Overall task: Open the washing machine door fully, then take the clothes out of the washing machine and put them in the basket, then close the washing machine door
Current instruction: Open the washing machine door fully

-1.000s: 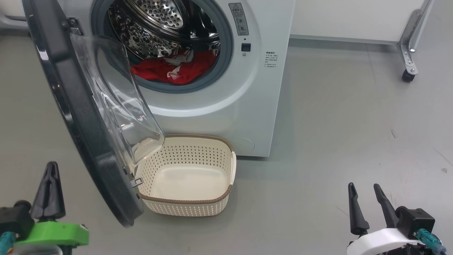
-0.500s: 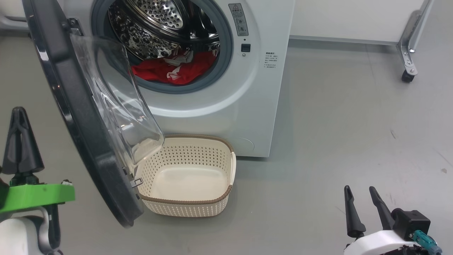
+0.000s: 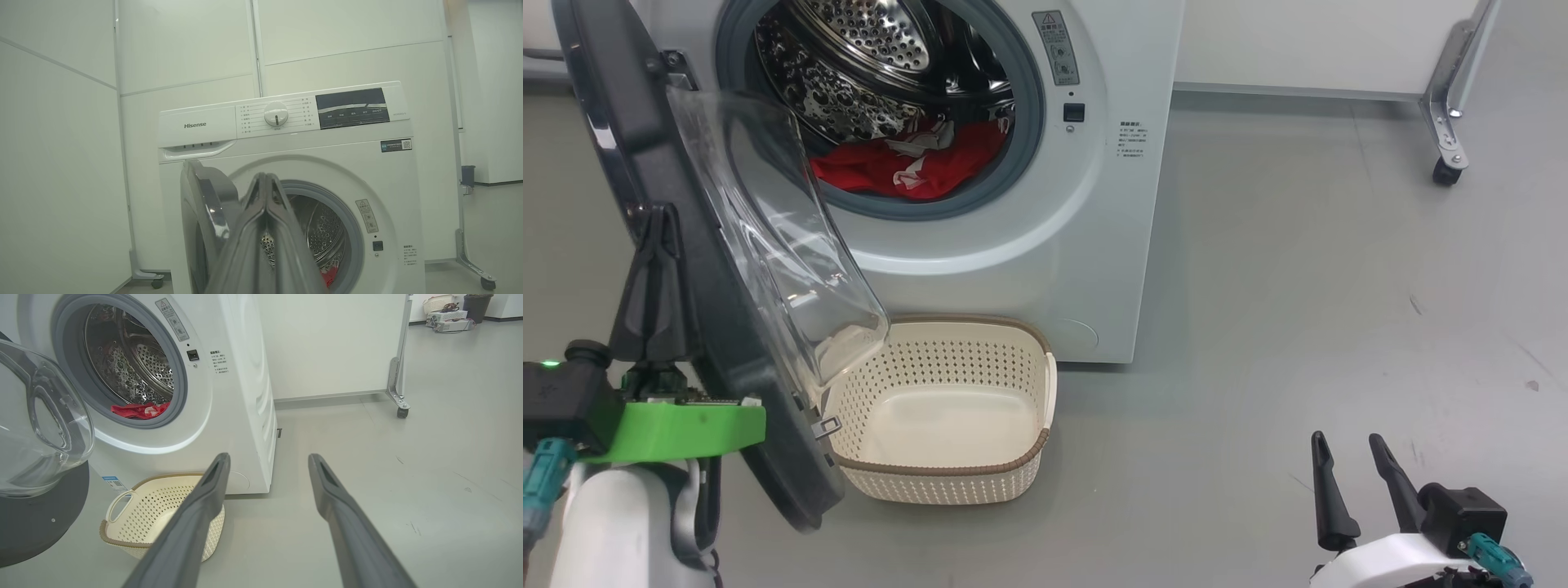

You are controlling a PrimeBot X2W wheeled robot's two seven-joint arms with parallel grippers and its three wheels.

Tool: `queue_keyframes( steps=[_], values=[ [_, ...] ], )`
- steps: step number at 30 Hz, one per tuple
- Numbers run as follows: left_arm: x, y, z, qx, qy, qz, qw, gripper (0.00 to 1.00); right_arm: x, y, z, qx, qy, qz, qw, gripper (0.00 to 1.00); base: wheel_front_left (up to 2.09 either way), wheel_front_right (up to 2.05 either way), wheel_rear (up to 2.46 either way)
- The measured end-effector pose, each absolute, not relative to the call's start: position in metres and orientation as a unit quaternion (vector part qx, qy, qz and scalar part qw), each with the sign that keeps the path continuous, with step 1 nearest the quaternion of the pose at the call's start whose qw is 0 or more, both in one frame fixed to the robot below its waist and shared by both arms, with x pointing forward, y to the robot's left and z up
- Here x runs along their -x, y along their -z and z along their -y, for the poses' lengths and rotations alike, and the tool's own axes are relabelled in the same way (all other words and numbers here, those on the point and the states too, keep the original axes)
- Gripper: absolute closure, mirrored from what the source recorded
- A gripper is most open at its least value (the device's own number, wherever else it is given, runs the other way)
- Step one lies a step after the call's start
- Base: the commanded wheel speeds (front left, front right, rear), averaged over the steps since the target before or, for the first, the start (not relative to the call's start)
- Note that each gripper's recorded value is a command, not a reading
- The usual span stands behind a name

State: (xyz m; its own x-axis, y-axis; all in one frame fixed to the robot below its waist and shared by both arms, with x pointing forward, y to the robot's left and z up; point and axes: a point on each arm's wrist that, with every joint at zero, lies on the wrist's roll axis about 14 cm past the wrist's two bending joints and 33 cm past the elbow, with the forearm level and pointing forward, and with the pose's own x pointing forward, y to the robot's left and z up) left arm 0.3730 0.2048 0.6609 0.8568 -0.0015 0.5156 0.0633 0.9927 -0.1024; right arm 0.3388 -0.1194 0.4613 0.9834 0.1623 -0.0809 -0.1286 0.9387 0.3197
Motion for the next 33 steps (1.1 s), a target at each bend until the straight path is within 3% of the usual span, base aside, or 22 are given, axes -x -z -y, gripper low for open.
queue_keyframes(
  steps=[14,26,33],
  values=[
    [-0.377,-0.652,-0.149,0.057,0.096,0.247,0.963,1.00,-0.337,-0.458,0.127,-0.160,-0.060,-0.055,0.984,0.00,0.00,0.00,0.00],
    [-0.365,-0.551,-0.106,0.073,0.148,0.068,0.984,1.00,-0.336,-0.455,0.127,-0.160,-0.059,-0.058,0.984,0.00,0.00,0.00,0.00],
    [-0.365,-0.532,-0.109,0.073,0.141,0.038,0.987,1.00,-0.335,-0.453,0.127,-0.159,-0.059,-0.062,0.984,0.00,0.00,0.00,0.00]
  ],
)
